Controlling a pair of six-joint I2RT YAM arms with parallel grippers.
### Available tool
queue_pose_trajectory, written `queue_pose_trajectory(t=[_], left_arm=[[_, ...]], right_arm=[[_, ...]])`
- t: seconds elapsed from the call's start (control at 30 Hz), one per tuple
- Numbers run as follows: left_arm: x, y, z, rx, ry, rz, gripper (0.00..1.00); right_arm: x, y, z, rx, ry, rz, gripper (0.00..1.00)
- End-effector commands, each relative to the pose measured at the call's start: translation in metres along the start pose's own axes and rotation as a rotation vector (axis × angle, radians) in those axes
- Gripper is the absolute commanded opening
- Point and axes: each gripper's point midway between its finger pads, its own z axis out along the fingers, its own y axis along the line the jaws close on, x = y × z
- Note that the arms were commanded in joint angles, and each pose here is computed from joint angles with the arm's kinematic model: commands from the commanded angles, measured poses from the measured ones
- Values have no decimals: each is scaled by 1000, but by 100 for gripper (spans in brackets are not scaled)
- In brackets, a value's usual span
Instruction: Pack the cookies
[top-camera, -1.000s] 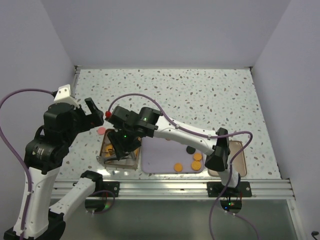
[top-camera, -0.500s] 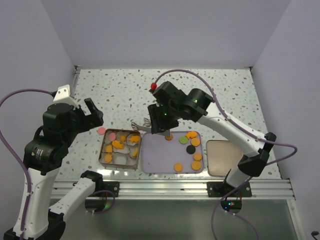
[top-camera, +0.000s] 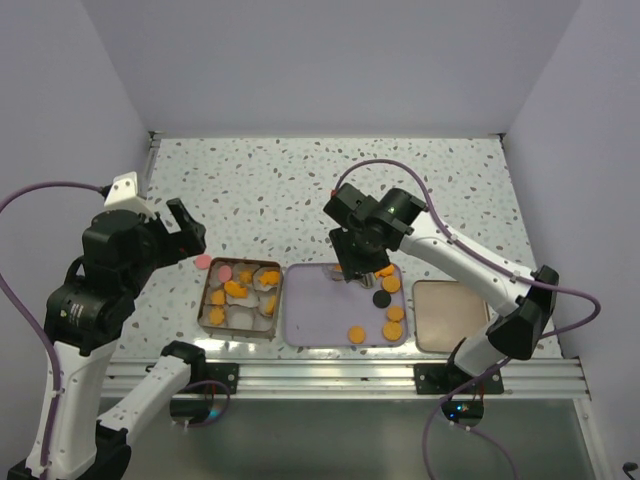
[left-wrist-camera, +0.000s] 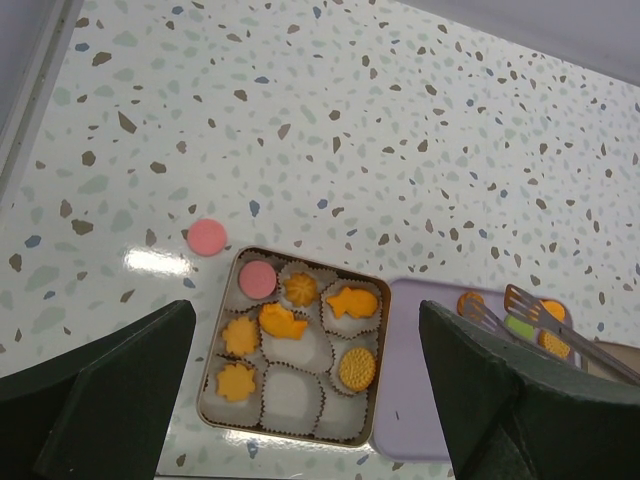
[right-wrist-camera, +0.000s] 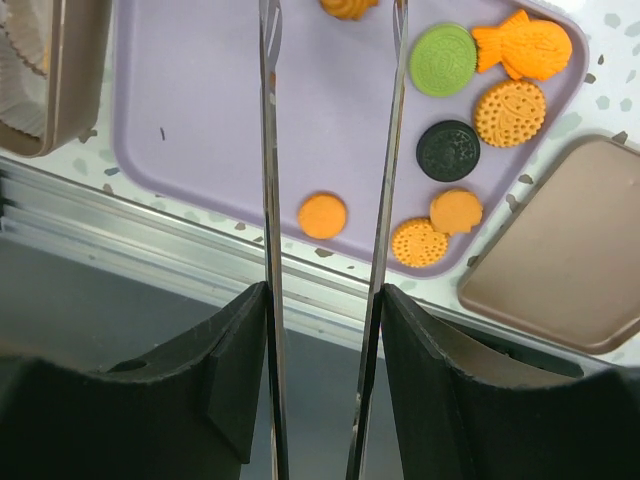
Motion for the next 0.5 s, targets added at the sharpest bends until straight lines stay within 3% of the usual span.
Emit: queue_pose_trajectory(t=[0.0,0.47], left_arm=[[-3,-1,-5,14,-14,10,100],[-7,9,-16,-24,-30,41,100]], right_arm=[[-4,-8,-6,14,-42,-3,51],[-3,-5,19,22,-9,-7,50]])
